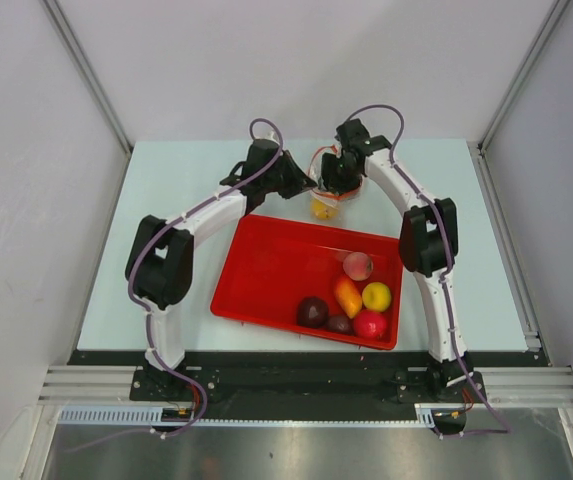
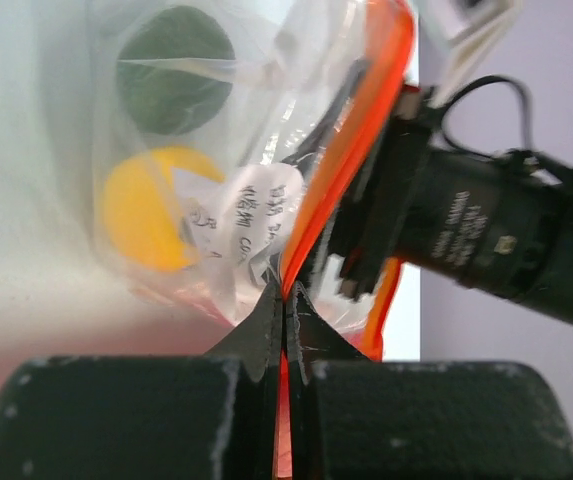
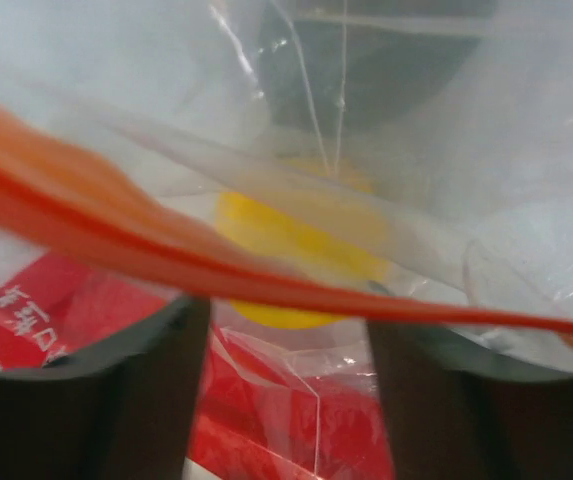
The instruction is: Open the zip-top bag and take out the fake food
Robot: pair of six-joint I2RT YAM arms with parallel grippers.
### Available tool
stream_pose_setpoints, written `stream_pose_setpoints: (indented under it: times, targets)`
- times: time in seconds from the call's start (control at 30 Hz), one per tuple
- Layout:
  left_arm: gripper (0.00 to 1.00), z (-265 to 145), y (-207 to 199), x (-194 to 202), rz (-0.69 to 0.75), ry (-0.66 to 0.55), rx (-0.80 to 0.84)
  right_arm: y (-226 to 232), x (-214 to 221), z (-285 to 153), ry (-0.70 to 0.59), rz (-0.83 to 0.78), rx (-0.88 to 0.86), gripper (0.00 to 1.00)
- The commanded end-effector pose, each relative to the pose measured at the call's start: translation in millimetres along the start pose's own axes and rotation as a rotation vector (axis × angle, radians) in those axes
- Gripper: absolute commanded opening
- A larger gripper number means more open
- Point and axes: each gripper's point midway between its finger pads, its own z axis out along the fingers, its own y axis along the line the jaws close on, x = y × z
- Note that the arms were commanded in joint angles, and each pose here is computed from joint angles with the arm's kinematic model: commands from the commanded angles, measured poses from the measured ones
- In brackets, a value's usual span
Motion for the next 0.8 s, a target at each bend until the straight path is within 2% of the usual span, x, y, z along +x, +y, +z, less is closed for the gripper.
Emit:
stream_pose_setpoints:
  times: [0.0, 0.13, 0.27, 0.37, 0.53, 0.63, 0.7, 0.77]
  targets:
    - [0.00, -3.9, -34.3, -18.1, 0.009, -0.043, 0.098, 11.8, 4.4, -10.6, -0.010, -0.083, -0.008, 0.60]
    - [0.00, -3.8, -33.7, -16.9, 0.011, -0.042, 0.097, 11.9, 12.3, 1.2, 0.024, -0.088, -0.026, 0.67]
    - [0.00, -4.9, -33.9, -18.1, 0.018, -0.044, 0.097, 3.3, 23.8, 19.5, 0.061, -0.093, -0.011, 0.78]
    - [0.00, -5.1, -32.9, -16.4, 0.014, -0.041, 0.092, -2.0, 23.2, 31.8, 0.070, -0.084, -0.012, 0.81]
    - [0.00, -9.1, -28.1, -15.3, 0.012, -0.044, 0.079, -0.7, 5.7, 27.2, 0.021, -0.099, -0.018, 0.84]
    - [0.00, -8.4, -26.4, -12.7, 0.011, -0.039, 0.077, 5.1, -4.8, 19.5, -0.012, -0.117, -0.036, 0.79]
    - [0.00, -8.4, -26.0, -12.7, 0.009, -0.039, 0.075, 11.2, -13.0, 8.1, -0.043, -0.125, -0.048, 0.71]
    - [0.00, -8.8, -26.4, -13.8, 0.010, -0.043, 0.074, 22.7, -23.0, -10.1, -0.087, -0.136, -0.074, 0.54]
